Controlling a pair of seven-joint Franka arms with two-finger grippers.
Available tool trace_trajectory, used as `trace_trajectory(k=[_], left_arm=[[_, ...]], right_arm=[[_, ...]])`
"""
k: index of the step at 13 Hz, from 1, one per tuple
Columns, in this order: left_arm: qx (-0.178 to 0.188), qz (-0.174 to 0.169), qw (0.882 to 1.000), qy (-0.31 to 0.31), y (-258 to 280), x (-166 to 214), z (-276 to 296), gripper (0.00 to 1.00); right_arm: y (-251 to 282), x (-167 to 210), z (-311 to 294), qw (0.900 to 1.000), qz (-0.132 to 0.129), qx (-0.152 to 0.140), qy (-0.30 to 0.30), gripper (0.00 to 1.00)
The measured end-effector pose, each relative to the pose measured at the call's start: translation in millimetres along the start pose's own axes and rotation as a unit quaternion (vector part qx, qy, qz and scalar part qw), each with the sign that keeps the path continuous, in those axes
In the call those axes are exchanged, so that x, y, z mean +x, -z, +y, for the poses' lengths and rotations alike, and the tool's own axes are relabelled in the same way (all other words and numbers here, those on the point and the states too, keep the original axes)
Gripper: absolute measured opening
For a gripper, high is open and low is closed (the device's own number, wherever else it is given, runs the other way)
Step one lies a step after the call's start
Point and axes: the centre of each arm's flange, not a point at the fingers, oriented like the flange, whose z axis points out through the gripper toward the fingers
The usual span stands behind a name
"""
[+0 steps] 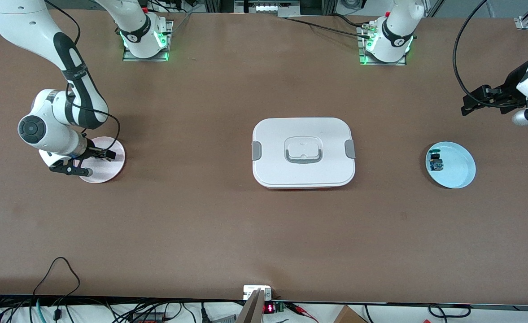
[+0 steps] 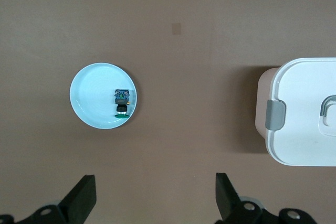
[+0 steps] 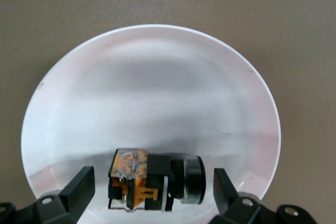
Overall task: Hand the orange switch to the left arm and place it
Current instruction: 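Close the right gripper on the orange switch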
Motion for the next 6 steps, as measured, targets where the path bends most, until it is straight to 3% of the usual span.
trace_trajectory(k=[6], left_arm=[[0.000, -0.002, 1.000, 0.000, -1.7, 0.9, 0.0, 1.00]], right_arm=[[-7.9, -2.3, 0.1, 1.000, -0.005, -0.001, 0.000, 1.00]])
